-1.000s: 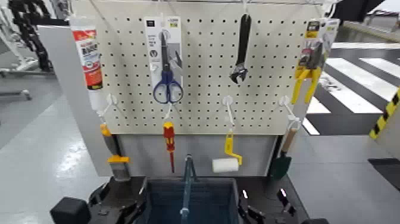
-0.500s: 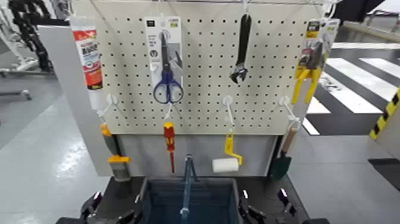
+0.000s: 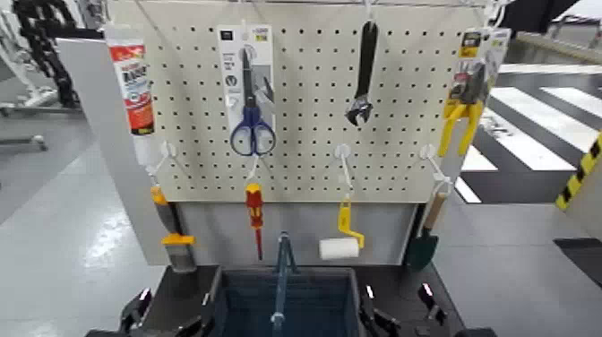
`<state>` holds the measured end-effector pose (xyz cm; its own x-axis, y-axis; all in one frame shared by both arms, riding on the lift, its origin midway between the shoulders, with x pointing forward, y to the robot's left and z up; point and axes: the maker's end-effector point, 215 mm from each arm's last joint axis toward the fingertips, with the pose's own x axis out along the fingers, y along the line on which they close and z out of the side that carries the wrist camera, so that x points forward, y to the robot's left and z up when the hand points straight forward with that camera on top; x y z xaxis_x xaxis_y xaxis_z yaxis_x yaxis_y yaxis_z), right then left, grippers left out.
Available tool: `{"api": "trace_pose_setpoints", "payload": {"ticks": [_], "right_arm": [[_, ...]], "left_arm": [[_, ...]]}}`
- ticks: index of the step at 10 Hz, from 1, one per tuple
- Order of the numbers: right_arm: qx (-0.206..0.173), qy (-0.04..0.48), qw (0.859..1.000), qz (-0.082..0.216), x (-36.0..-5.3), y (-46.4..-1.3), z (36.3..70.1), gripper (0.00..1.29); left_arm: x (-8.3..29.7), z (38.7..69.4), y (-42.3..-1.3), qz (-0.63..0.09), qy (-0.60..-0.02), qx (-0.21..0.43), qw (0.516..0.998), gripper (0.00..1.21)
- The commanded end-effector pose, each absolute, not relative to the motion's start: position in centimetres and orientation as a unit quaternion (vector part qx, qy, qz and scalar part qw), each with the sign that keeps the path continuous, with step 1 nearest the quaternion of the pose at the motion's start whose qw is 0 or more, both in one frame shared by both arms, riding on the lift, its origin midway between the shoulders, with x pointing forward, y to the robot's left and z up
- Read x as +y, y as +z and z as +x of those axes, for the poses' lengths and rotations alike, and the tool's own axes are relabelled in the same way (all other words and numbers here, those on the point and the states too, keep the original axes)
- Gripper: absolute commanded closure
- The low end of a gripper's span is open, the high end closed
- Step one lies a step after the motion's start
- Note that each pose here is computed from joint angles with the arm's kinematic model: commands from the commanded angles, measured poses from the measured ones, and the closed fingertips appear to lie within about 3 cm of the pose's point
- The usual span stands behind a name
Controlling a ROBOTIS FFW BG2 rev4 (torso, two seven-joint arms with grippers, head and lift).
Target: Place the crate on the table.
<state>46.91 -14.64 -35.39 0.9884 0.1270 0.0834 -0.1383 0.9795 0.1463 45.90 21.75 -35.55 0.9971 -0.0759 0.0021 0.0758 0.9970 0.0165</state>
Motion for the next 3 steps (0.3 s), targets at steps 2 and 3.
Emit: {"api": "trace_pose_setpoints", "payload": {"ticks": [2,3], "right_arm": [[-0.037,0.066,0.994,0.077,-14.65,-35.34,46.84,0.15],[-0.037,0.066,0.994,0.077,-14.65,-35.34,46.84,0.15]], "left_arm": [[21.66,45.87,-35.45,0.009,-0.039,-0.003,0.999,0.23],[21.61,45.86,-35.47,0.009,-0.039,-0.003,0.999,0.23]]}}
